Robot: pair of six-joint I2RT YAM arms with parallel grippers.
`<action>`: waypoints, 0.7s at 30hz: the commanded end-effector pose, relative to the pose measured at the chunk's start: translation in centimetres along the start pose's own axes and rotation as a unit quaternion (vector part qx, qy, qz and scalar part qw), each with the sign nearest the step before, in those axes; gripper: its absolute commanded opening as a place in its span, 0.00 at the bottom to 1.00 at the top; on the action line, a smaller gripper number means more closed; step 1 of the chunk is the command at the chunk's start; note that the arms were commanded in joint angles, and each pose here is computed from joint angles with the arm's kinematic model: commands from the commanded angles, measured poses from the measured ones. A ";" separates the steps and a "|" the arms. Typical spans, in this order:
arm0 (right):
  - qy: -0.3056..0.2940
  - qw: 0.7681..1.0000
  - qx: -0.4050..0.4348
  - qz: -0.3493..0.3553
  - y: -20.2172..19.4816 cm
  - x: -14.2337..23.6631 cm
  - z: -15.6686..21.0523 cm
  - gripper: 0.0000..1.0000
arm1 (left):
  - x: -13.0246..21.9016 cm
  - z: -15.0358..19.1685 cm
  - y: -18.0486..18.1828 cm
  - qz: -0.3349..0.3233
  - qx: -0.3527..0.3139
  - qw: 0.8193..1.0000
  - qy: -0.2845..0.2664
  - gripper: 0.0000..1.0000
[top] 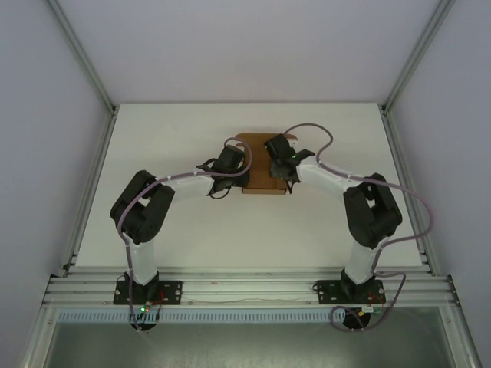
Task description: Assemble paper box
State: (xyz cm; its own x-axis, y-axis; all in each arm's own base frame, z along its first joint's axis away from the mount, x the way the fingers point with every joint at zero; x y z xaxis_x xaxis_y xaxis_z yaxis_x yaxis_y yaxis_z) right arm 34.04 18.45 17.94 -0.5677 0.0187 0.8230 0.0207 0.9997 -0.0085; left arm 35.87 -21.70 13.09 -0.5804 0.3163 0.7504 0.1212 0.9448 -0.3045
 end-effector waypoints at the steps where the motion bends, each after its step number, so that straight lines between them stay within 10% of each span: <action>1: -0.005 1.000 -0.013 -0.017 -0.9 -0.1 0.2 0.62 | 1.3 -0.6 0.0 -0.001 0.001 1.000 -0.010 0.27; 21: 0.029 0.977 -0.125 -0.171 -3.7 -3.5 2.3 0.43 | 0.2 -1.0 -0.1 -0.036 -0.012 0.999 -0.007 0.31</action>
State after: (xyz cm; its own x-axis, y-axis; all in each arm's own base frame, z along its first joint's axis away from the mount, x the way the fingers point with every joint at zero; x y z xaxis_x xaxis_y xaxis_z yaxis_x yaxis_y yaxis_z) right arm 33.47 14.09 14.21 -0.5275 -0.2679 0.8062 0.0566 0.9358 0.3479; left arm 35.97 -21.63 13.85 -0.5910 0.3036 0.7473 0.1168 0.9489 -0.2931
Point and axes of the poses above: each hand's point on the last joint's axis, 136 mm out from that joint toward the fingers, its own x axis back along the fingers, its own y axis along the line the jaws close on, z = x × y, the point moved 10 cm from there along x, back along the fingers, and after that the axes turned 3 degrees about x, right-handed, at the moved point
